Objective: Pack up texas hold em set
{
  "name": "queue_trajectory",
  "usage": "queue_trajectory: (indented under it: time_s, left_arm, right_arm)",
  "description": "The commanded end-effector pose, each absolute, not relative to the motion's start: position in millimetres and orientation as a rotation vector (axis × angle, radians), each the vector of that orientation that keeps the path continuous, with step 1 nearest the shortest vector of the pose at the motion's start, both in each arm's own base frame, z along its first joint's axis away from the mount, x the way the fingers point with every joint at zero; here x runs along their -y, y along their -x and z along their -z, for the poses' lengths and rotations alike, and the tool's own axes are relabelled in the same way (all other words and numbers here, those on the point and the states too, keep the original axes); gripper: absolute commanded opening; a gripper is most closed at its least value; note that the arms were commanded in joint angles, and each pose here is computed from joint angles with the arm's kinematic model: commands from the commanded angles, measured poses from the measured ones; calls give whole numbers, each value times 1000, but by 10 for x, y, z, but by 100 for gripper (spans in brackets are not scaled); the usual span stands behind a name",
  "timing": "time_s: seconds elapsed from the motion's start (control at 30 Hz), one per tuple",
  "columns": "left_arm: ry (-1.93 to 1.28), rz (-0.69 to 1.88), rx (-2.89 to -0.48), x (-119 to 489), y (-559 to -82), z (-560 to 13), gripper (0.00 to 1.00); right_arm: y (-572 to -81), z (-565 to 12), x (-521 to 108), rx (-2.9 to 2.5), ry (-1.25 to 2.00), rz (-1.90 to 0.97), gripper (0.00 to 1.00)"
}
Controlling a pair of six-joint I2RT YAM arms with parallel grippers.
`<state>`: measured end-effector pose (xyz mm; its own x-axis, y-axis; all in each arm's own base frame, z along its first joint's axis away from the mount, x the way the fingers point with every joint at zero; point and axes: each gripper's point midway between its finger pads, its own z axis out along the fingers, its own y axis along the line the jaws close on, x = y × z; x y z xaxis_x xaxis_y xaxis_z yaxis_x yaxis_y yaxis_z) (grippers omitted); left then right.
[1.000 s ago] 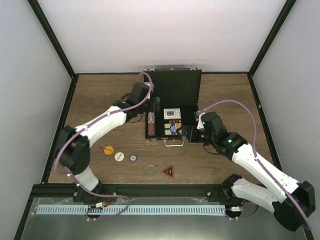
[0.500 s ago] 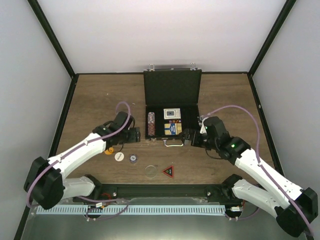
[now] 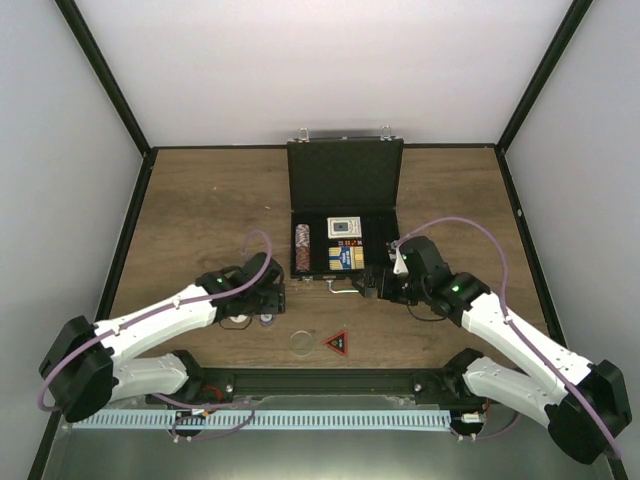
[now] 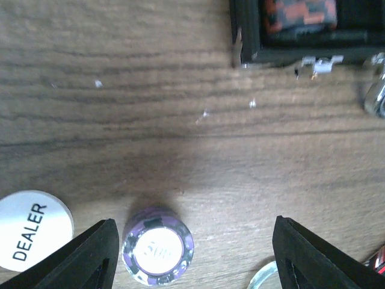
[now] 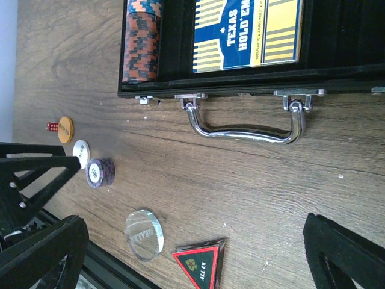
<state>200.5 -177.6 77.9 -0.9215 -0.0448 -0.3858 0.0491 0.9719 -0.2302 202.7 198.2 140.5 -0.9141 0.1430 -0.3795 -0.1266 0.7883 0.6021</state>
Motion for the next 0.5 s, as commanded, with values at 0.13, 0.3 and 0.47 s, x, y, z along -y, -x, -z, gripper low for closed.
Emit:
queue_trajectory:
  time_s: [0.13, 0.3, 0.47]
  left_arm:
    - [8, 176, -2719, 1720, -1933, -694, 72]
    - [1, 202, -2729, 1747, -1899, -643, 66]
    - [-31, 213, -2756, 1771, -1854, -536, 64]
  right_arm:
    - [-2063, -1584, -2059, -2524, 50, -958, 100]
    - [-2039, -1559, -2092, -2531, 61, -986, 100]
    - [-2023, -1542, -2122, -2542, 90, -999, 100]
